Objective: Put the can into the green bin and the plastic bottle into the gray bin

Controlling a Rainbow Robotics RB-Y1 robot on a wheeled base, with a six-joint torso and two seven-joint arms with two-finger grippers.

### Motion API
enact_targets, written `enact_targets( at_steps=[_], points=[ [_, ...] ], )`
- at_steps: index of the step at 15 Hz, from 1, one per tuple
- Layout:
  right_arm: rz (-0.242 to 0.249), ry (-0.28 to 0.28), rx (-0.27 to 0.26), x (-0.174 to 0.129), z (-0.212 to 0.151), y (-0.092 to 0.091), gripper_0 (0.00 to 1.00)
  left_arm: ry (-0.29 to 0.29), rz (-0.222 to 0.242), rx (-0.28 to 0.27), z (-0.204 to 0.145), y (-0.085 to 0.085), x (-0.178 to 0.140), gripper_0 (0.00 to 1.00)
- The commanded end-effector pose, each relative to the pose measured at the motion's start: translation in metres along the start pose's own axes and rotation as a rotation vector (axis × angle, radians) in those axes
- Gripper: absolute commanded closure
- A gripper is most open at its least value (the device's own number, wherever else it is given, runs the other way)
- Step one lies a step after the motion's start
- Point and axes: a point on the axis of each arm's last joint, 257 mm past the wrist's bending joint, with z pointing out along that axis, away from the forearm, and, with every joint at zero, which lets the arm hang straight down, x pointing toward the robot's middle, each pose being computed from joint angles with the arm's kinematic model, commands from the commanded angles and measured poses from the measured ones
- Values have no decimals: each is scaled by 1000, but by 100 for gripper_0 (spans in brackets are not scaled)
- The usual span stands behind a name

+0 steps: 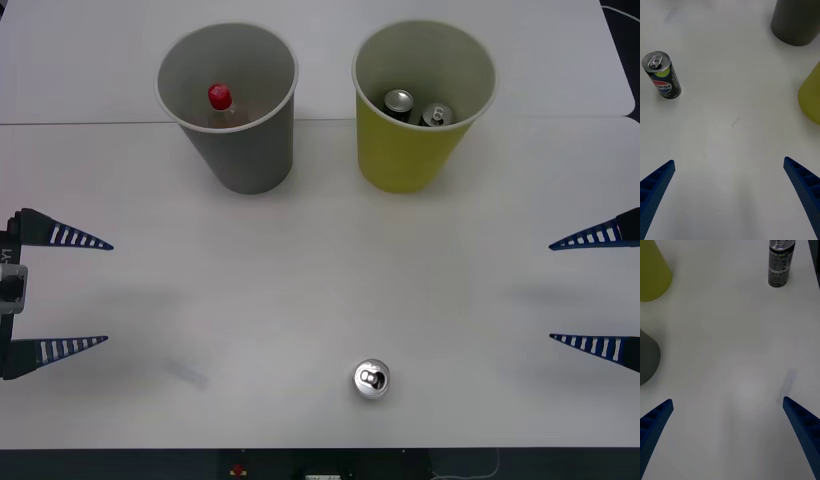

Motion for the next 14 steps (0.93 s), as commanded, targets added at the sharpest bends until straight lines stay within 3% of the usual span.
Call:
enact_targets(
  at_steps=[1, 4, 8, 14],
  points=[
    [0, 0, 0, 0, 0, 0, 0, 0, 0, 0, 0, 0, 0, 0],
    [7, -37, 17, -8, 4, -4, 0, 0, 0, 0, 0, 0, 0, 0],
    [17, -38, 16, -5, 5, -5, 0, 0, 0, 0, 0, 0, 0, 0],
    [60, -93, -84, 0, 18, 19, 0, 0, 0, 0, 0, 0, 0, 0]
  ],
)
